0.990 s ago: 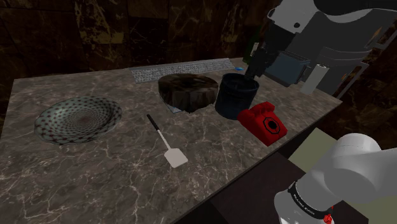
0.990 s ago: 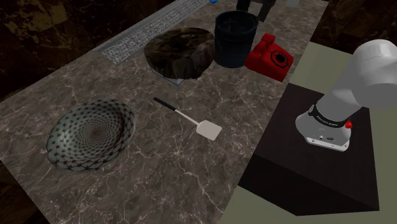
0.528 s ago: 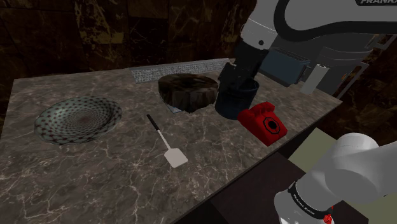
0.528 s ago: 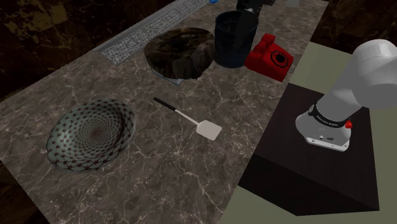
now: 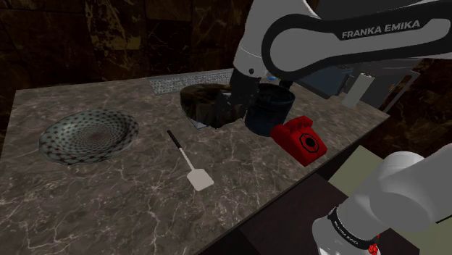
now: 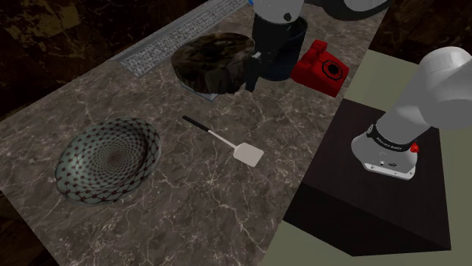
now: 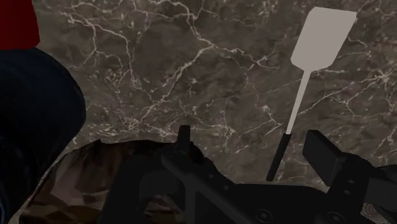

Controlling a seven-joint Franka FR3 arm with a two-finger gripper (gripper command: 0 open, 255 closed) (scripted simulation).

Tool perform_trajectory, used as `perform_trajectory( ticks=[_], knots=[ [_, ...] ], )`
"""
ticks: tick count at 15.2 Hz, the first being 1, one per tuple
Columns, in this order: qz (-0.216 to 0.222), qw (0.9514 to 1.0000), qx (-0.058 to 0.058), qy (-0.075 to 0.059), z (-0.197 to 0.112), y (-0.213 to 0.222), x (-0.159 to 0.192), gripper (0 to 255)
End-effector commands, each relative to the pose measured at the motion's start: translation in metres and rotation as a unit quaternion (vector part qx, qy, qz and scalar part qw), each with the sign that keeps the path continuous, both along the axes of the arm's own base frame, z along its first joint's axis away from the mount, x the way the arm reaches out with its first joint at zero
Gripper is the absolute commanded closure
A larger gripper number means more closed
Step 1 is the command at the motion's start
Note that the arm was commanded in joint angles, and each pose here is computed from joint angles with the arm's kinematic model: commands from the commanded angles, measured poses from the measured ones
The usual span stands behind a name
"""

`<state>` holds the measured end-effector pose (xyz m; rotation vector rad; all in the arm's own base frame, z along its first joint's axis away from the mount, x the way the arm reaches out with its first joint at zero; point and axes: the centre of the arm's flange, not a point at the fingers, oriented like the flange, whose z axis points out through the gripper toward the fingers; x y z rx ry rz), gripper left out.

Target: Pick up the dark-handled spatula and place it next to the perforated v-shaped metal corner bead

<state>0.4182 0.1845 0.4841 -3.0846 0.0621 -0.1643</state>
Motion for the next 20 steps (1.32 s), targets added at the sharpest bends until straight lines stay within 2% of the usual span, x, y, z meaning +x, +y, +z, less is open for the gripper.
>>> perform_trajectory(
  ticks=[1,12,20],
  knots=[
    [-0.008,1.0000,-0.003,0.003,-0.016,0.022,0.008,0],
    [-0.046,0.9984,-0.025,0.022,-0.106,0.126,0.071,0],
    [-0.046,0.9984,-0.025,0.022,-0.146,0.126,0.073,0]
  ],
)
